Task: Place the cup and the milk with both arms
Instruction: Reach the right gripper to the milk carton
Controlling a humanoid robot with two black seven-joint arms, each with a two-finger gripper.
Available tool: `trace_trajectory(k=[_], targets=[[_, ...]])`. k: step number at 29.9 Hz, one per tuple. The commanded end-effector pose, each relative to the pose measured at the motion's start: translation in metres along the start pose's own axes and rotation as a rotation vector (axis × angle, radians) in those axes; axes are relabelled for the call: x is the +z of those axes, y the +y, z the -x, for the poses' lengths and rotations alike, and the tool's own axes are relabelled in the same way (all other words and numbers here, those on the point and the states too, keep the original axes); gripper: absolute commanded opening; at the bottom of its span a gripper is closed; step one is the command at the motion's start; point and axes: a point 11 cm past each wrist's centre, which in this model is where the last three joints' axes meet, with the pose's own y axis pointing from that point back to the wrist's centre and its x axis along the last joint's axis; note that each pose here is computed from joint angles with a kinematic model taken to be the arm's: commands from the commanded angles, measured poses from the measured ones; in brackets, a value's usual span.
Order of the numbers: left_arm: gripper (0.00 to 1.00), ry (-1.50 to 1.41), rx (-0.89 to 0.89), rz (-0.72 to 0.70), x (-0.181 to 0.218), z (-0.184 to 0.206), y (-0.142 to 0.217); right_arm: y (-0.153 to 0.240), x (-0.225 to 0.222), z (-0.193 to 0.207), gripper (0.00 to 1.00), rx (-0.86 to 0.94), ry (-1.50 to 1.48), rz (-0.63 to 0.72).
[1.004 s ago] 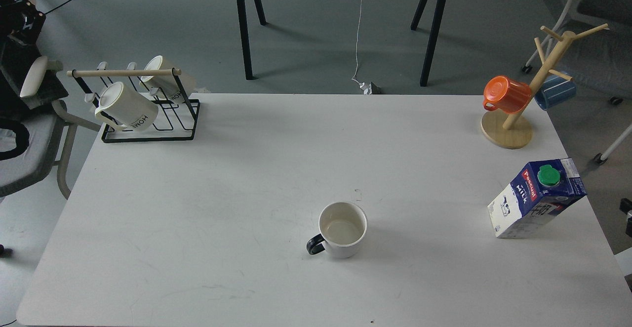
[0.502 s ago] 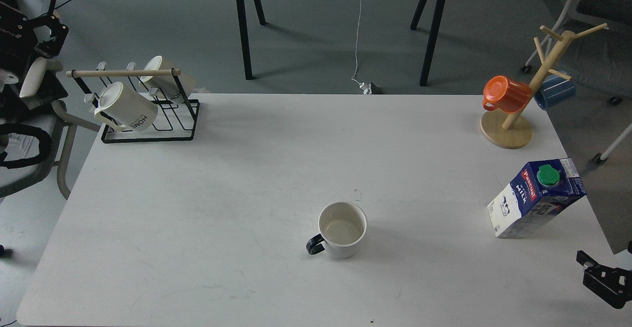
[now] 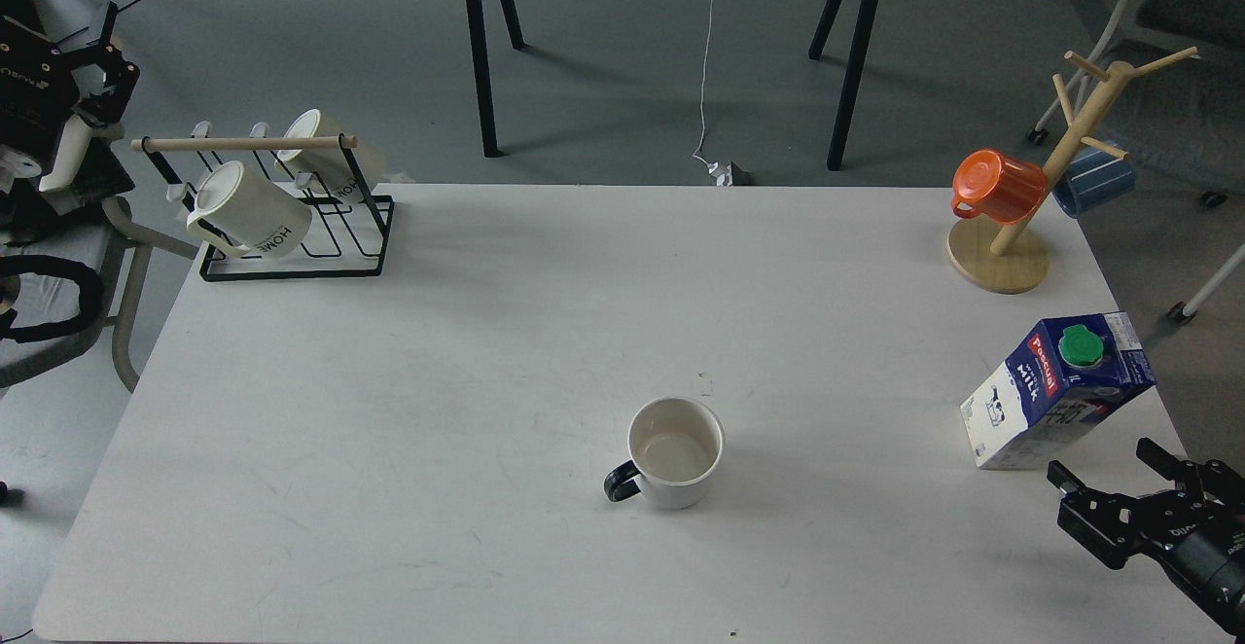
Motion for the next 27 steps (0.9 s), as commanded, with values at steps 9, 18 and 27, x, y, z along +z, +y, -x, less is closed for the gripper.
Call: trace_trajectory(k=[9,18,27], targets=[[1.00,0.001,0.003,-0.005,-0.002,-0.001,0.002,-0.017,0.002,0.003,0.99,-0.002,-0.014,-0.008],[1.00,0.002,0.003,-0.007,-0.003,-0.001,0.002,-0.027,0.010,0.004,0.99,-0.008,-0.013,0.011],[1.00,0.012,0.004,-0.014,-0.009,0.000,0.004,-0.031,0.011,0.011,0.99,-0.035,-0.024,0.005]])
